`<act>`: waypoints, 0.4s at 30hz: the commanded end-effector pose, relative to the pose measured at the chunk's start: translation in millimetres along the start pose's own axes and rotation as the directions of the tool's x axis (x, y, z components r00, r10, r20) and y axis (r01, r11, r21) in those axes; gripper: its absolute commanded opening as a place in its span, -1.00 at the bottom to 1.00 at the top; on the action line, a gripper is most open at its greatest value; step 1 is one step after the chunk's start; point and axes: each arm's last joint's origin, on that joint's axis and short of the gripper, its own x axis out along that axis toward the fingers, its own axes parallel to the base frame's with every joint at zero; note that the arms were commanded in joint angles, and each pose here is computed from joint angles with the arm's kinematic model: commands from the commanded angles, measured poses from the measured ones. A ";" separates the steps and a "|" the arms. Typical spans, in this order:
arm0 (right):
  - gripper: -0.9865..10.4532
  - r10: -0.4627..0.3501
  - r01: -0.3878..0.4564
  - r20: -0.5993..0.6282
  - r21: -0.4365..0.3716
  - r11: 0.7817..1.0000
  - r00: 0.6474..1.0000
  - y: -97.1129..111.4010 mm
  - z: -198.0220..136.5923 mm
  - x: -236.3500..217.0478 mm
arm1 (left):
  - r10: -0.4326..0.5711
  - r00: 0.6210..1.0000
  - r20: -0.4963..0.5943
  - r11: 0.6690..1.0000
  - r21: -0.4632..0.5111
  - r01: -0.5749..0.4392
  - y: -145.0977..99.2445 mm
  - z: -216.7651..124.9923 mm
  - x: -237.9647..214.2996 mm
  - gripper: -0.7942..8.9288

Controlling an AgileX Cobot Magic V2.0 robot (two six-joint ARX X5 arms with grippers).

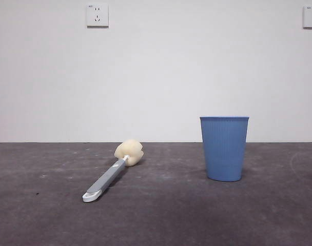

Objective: Pick up the cup brush,pick up the cup,insert the brush into the cup,clean the cup,put the cup brush back,put the cup back to the fixed position on the table

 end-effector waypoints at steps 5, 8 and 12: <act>-0.82 -0.199 0.204 0.130 -0.026 0.979 0.971 -20.5 -48.3 6.4 | 0.001 1.000 -0.011 1.000 -0.007 -0.001 0.4 -3.9 1.1 -0.84; -0.82 -0.229 0.237 0.180 -0.022 0.971 0.957 -23.2 -68.5 8.6 | 0.001 1.000 -0.011 1.000 -0.007 -0.001 0.4 -3.9 1.1 -0.84; -0.82 -0.259 0.259 0.166 0.025 0.966 0.951 -25.9 -95.9 12.5 | 0.001 1.000 -0.011 1.000 -0.007 -0.001 0.4 -3.9 1.1 -0.84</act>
